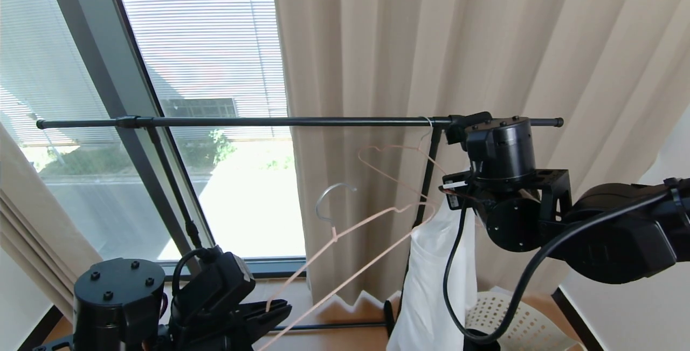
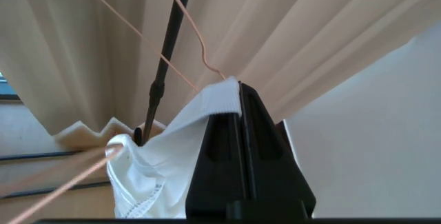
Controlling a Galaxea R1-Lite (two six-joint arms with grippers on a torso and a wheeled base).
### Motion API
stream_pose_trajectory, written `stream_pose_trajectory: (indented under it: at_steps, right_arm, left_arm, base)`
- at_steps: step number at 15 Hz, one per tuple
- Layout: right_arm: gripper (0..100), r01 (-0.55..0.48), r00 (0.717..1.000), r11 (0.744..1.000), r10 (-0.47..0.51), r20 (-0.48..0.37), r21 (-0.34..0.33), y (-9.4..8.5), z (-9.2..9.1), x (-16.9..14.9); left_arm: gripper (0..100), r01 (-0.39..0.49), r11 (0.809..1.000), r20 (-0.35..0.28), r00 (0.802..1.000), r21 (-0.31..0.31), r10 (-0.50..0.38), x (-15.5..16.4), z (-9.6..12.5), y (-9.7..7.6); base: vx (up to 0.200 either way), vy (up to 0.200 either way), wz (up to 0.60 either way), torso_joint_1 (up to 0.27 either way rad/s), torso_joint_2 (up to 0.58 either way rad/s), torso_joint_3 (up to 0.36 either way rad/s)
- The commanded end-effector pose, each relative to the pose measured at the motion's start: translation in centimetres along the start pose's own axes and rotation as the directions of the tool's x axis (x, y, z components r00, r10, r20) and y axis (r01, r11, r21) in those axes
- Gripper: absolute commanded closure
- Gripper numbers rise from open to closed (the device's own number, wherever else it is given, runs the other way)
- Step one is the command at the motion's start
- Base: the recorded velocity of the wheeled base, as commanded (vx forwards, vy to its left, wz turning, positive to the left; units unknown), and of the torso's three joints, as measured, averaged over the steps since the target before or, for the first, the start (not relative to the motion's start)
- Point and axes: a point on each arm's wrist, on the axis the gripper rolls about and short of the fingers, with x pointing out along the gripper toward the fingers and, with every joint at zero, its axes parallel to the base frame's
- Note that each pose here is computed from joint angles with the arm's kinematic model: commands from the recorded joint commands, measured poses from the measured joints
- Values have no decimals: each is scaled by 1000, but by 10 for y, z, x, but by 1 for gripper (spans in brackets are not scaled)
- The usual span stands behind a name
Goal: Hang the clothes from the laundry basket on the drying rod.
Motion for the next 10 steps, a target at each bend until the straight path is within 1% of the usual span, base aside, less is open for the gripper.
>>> stream_pose_trajectory:
  at_steps: [1,4,5,6,7,8,9,10]
  right_arm:
    - [100,7,1000,1000,-7,6,7,8,-4,9]
    - [100,28,999,1000,-28,16,6,11,-6,11]
    - [100,28,999,1000,-28,15,3,12,-7,11]
    - [100,27,1000,1000,-27,16,2,12,-7,10]
    - [100,25,1000,1000,-25,16,2,12,-7,10]
    - [100,18,1000,1000,-18,19,-3,15,-8,5]
    - [100,16,1000,1000,-16,20,-9,18,-10,2]
    - [100,16,1000,1000,-16,23,-10,19,-10,0]
  left_arm:
    - [100,41,999,0,999,-4,-41,0,-2,-1]
    - [100,80,996,-18,997,-27,-80,4,-5,-3]
    - [100,79,996,-8,997,-38,-80,5,-4,-3]
    - [100,77,995,12,997,-59,-77,7,-3,-3]
    - [100,78,995,15,997,-62,-77,8,-3,-3]
    - [100,89,990,70,994,-109,-82,13,1,-5]
    - [100,88,987,88,993,-134,-77,17,2,-5]
    - [100,89,986,98,992,-144,-75,18,3,-5]
  base:
    - [0,0,0,0,0,0]
    - [0,0,0,0,0,0]
    - [0,0,0,0,0,0]
    - [0,0,0,0,0,0]
    - [0,0,0,0,0,0]
    - [0,0,0,0,0,0]
    - [0,0,0,0,0,0]
    - [0,0,0,0,0,0]
